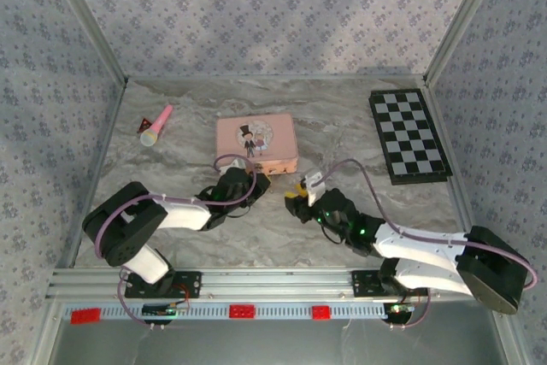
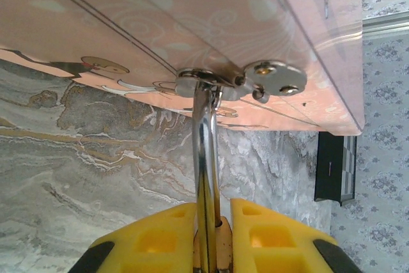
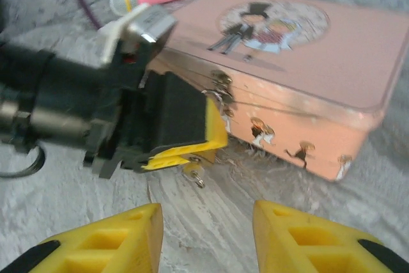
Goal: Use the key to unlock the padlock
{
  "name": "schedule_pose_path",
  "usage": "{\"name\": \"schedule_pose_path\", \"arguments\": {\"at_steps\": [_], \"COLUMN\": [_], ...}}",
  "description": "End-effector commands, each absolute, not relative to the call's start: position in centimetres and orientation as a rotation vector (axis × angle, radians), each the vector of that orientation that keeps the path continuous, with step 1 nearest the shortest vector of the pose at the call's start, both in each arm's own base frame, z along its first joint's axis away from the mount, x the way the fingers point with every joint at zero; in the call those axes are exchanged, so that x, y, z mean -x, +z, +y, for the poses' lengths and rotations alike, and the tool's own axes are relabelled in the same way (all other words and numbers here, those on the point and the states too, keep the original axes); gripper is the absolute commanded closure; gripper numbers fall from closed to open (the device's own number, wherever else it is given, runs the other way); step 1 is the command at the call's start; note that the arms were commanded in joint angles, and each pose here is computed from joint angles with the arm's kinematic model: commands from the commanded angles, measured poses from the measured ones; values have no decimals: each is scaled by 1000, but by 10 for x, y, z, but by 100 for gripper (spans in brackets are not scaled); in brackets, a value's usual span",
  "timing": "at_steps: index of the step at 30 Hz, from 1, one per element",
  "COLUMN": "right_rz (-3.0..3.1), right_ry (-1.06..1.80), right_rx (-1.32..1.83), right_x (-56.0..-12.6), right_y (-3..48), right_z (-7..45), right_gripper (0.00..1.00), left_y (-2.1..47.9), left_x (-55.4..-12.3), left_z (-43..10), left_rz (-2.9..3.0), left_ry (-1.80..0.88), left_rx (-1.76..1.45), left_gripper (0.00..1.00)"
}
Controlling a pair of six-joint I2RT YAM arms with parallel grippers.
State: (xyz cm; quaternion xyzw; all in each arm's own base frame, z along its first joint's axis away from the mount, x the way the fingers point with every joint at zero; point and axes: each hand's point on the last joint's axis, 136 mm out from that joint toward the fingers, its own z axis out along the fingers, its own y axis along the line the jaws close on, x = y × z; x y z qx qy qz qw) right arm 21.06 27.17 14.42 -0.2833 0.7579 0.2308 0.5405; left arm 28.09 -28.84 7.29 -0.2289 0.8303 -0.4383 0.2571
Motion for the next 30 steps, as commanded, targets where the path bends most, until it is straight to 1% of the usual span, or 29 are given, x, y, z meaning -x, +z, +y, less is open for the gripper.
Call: {"name": "schedule_pose_path", "arguments": {"at_steps": [1,7,12,14,22,30], "right_rz": [1628,1507,1468,1458,1424,1429], "right_ry": [325,246,160,141,81,71], "right_rx": [844,989,1038,1056,1050,1019], "right_x": [-211,-206,-215,-217,-229,-238], "right_y": [150,140,124,118,108,103], "right_z": [272,290,301,306,319,321], "right_gripper": [58,58,64,65,66,69], "left_y": [112,114,117,116,118,121], "left_x": [-294,-293,-291,-290,-288,-288], "left_z": [-304,-305,-306,-307,-309,-310], "left_rz": [2133,2129,2124,2132,2130,2121], "left_ry": [-1318,-1340,-1356,-1357,-1374,-1388], "left_rx": [582,583,580,580,584,590], "left_gripper": [100,100,100,100,100,100]}}
